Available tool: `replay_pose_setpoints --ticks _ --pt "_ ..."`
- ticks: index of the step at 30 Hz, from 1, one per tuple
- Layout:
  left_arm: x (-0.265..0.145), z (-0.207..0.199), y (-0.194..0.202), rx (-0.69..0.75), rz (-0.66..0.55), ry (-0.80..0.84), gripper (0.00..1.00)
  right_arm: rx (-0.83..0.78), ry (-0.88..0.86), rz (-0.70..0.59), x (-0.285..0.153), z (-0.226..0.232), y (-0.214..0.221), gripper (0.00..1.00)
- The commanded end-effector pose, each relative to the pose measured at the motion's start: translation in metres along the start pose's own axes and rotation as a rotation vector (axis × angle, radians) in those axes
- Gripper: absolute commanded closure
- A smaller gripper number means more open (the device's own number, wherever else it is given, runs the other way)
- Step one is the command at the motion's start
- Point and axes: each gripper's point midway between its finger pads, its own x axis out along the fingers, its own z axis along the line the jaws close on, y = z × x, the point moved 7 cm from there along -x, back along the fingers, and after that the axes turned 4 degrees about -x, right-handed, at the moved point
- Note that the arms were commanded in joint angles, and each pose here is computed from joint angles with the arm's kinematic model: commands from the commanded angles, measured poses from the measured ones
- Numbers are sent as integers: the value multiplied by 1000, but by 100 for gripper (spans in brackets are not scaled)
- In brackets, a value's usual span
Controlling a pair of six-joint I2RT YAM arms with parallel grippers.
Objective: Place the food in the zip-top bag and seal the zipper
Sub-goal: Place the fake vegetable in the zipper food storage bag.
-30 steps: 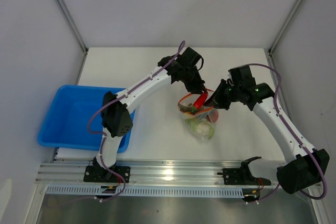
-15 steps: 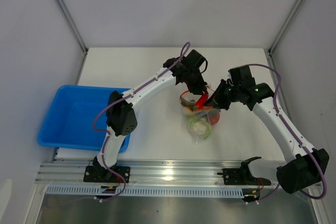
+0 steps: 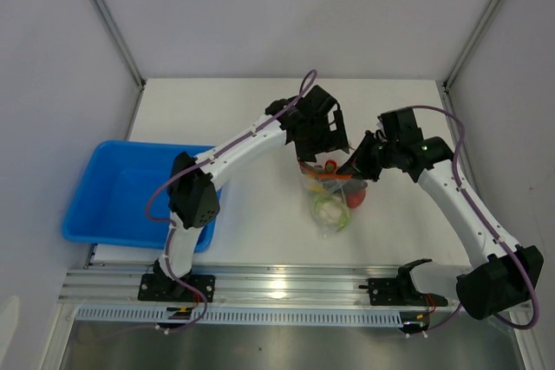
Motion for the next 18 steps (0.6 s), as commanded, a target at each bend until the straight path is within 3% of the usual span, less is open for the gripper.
replay_pose_setpoints --ticks 1,10,14,15,17,18 --pt "-63 -19 -13 101 -121 104 1 -39 -66 -14 -11 10 -3 100" --pt "-122 -26 -36 230 -280 136 3 -61 -67 -11 -19 8 -1 100" --pt "-119 -12 -40 291 -279 97 26 -88 -72 -11 -22 10 -2 100" --pt "-113 -3 -34 307 -251 77 40 -94 -77 -14 -24 11 -3 100" --pt "-111 0 -30 366 -225 112 51 -104 -77 -8 -25 10 -3 100" --pt "-102 14 -22 373 -184 79 51 -107 -77 -6 -25 10 -2 100"
